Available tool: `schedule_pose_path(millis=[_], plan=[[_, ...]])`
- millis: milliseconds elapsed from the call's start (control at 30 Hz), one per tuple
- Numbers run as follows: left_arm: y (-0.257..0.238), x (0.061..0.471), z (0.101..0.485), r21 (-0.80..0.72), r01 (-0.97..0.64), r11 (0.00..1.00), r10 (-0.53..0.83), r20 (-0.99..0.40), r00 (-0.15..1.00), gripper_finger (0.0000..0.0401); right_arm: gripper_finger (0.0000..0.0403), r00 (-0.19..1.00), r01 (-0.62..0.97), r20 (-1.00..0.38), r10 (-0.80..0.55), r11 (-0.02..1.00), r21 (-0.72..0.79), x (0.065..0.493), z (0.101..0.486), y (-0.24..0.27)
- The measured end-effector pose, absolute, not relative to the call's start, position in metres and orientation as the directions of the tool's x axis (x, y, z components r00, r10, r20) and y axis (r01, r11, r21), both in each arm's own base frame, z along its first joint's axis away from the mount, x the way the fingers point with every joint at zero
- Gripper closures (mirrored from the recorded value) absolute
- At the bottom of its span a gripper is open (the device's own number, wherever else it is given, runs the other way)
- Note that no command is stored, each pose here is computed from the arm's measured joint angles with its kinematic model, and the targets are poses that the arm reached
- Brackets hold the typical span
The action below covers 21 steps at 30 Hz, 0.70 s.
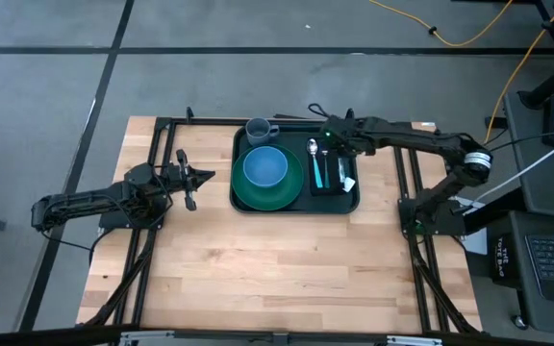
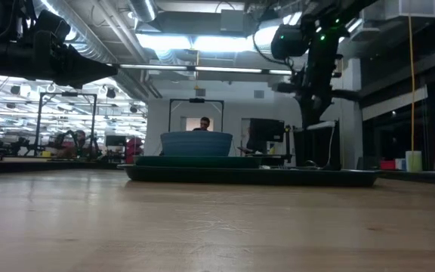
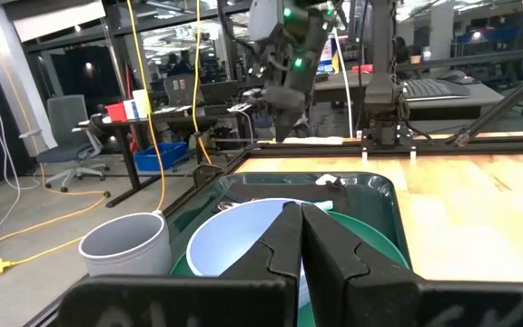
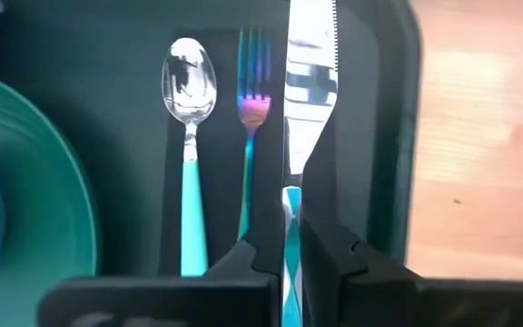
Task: Set up tray
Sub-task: Put the blue knife to the right of the blue fork on the black napkin
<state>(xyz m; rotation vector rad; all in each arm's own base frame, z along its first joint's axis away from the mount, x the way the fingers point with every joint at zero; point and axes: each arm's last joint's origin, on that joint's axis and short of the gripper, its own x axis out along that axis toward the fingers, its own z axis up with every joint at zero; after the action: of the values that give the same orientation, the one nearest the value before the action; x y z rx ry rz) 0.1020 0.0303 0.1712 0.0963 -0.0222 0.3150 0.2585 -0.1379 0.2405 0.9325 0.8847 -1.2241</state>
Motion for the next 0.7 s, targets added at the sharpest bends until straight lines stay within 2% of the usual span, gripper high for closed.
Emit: schedule_pose_path(millis=[233,367,700], plan=[[0.030,0.102,0.171,0.091,-0.310,0.946,0.308,0.037,0.951,0.0398,0.0380,0.104,0.993,-0.931,-0.351,0.088,0.078,0.276,0.211,-0.151],[0.030,0.102,0.171,0.091,-0.310,0.946,0.308,0.037,0.951,0.0398,0.0380,0.051,0.997,-0.944,-0.326,0.073,0.029,0.280,0.193,-0.156],[0.030,0.102,0.171,0.090,-0.310,0.946,0.308,0.037,0.951,0.0398,0.0380,0.013,0.999,-0.952,-0.307,0.045,0.000,0.286,0.172,-0.161]])
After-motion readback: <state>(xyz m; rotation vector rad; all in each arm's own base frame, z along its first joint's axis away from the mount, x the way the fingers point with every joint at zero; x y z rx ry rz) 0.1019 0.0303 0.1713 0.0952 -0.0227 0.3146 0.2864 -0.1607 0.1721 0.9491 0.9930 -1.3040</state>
